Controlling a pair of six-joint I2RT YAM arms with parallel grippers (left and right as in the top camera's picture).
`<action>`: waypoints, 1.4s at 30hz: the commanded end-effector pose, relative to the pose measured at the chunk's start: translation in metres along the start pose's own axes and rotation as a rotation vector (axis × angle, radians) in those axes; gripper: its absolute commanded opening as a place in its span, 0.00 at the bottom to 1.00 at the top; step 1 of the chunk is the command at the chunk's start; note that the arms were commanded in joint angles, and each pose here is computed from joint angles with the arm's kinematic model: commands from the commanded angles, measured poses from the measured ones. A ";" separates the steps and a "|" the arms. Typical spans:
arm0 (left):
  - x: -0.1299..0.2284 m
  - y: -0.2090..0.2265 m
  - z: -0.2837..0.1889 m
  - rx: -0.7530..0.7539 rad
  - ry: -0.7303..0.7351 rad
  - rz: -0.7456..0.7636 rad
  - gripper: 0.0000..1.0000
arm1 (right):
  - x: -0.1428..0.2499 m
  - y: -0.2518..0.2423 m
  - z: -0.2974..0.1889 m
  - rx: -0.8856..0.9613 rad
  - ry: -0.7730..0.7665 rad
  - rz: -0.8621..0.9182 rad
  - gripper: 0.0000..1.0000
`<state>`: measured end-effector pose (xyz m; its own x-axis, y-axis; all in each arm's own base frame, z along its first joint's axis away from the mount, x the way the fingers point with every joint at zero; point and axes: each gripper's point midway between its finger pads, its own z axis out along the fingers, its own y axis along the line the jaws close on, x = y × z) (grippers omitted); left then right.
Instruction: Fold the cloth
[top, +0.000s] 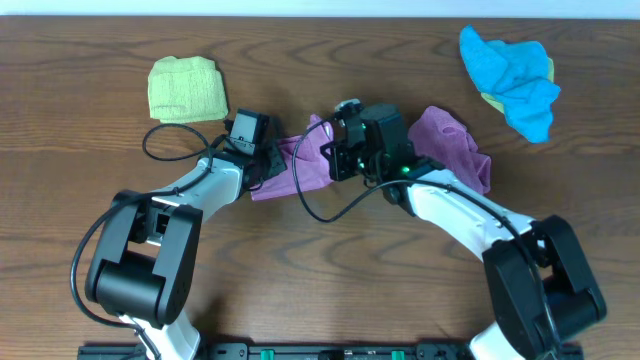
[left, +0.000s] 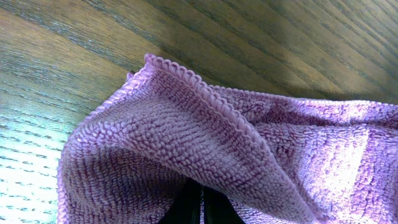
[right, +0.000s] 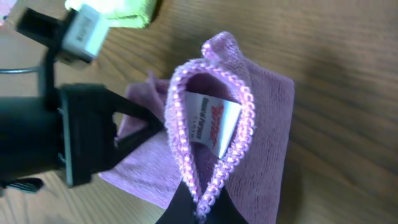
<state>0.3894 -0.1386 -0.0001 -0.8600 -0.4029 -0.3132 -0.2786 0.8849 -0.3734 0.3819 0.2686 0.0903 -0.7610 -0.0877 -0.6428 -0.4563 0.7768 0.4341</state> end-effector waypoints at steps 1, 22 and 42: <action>0.005 -0.001 -0.003 0.007 0.025 0.007 0.05 | -0.022 0.010 -0.005 -0.002 -0.046 -0.037 0.01; -0.026 0.011 -0.054 -0.042 -0.085 0.009 0.06 | -0.034 0.046 -0.005 -0.047 -0.041 -0.084 0.01; -0.056 0.070 -0.097 -0.158 -0.148 -0.039 0.06 | -0.040 0.068 0.001 -0.030 -0.069 -0.140 0.02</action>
<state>0.3763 -0.0366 0.0709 -0.7811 -0.4758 -0.4044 -0.3922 0.8778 -0.2751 0.3782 0.3193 0.1338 -0.6905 -0.1409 -0.7095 -0.5489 0.7408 0.3871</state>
